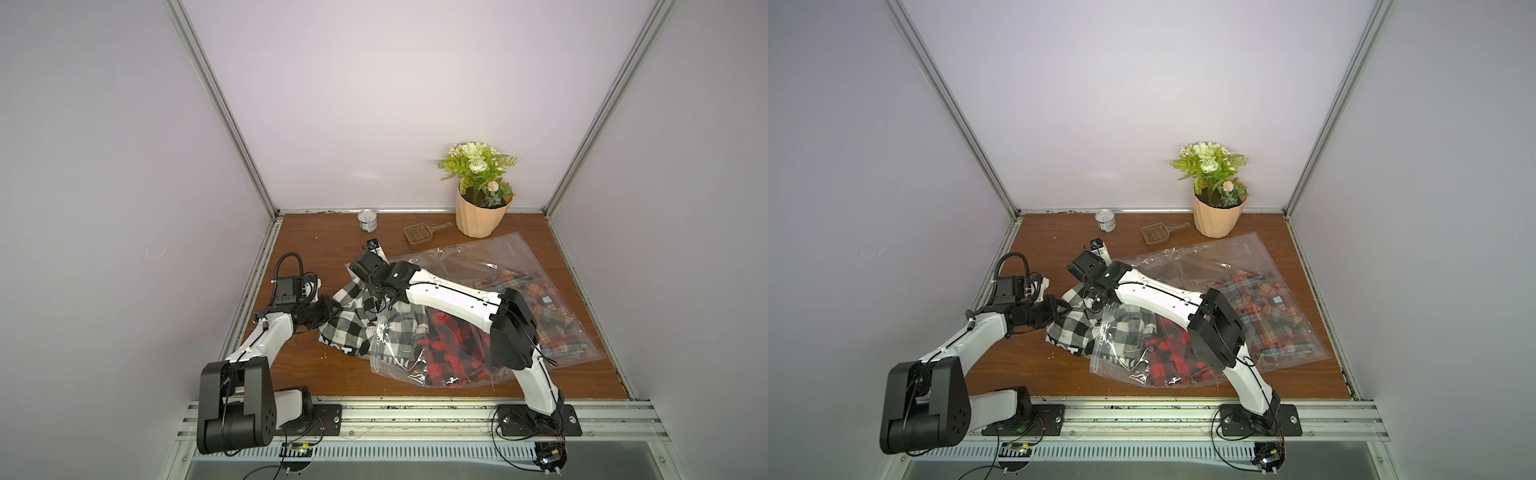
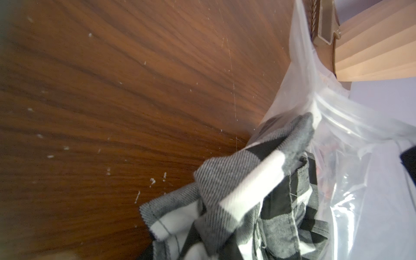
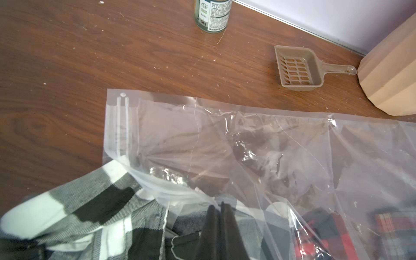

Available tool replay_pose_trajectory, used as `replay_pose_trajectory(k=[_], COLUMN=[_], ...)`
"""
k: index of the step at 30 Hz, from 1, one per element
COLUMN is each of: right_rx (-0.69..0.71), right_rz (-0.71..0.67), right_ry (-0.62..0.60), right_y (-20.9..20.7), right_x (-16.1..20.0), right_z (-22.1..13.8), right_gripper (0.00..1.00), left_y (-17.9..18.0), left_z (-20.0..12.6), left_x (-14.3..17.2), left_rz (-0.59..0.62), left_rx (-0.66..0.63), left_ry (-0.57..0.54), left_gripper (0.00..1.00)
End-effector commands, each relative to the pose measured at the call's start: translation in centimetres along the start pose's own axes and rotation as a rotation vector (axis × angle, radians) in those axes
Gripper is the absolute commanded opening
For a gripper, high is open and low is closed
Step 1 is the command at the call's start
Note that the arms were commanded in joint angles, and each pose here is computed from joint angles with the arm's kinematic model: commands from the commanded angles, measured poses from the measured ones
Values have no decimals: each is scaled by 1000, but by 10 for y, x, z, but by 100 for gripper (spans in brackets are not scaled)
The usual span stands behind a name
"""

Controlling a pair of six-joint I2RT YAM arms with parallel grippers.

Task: Take the shirt out of the vacuum bag
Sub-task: Take out the shirt from the vacuum bag.

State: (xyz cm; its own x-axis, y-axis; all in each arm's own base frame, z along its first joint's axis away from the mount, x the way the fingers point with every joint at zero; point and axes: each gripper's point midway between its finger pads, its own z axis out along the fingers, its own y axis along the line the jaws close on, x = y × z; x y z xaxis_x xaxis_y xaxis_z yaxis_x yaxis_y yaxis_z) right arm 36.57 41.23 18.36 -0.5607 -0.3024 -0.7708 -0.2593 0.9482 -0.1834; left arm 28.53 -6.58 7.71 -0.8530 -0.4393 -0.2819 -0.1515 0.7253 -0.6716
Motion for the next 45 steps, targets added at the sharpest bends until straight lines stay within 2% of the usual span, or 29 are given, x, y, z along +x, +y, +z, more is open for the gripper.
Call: replay_pose_trajectory(k=[1, 5, 7, 16, 20, 22, 27, 31, 42, 45], right_rx=[-5, 0, 0, 19, 21, 26, 37, 47, 69, 78], right_rz=[87, 93, 92, 115, 121, 120, 122, 130, 149, 151], right_ry=[-40, -25, -22, -21, -18, -16, -11, -11, 3, 8], right_y=[-12, -15, -16, -34, -38, -40, -49, -56, -68, -72], right_x=[-21, -17, -16, -12, -7, -6, -3, -4, 2, 4], right_z=[-2, 5, 6, 6, 7, 8, 8, 9, 14, 16], right_gripper=[0, 0, 0, 0, 0, 0, 0, 0, 0, 0], left_y=[-10, -10, -2, 44, 49, 57, 78, 95, 130, 140], left_z=[-9, -16, -19, -55, -54, -56, -67, -77, -86, -93], left_x=[1, 0, -3, -46, -64, -74, -92, -104, -127, -130], left_rz=[-26, -30, -52, -191, -169, -154, -177, -215, -214, -255], left_rx=[43, 17, -37, -119, -145, -200, -270, -272, -404, -375], left_ry=[-15, -31, -50, -220, -226, -232, -270, -296, -304, -328], left_gripper=[0, 0, 0, 0, 0, 0, 0, 0, 0, 0])
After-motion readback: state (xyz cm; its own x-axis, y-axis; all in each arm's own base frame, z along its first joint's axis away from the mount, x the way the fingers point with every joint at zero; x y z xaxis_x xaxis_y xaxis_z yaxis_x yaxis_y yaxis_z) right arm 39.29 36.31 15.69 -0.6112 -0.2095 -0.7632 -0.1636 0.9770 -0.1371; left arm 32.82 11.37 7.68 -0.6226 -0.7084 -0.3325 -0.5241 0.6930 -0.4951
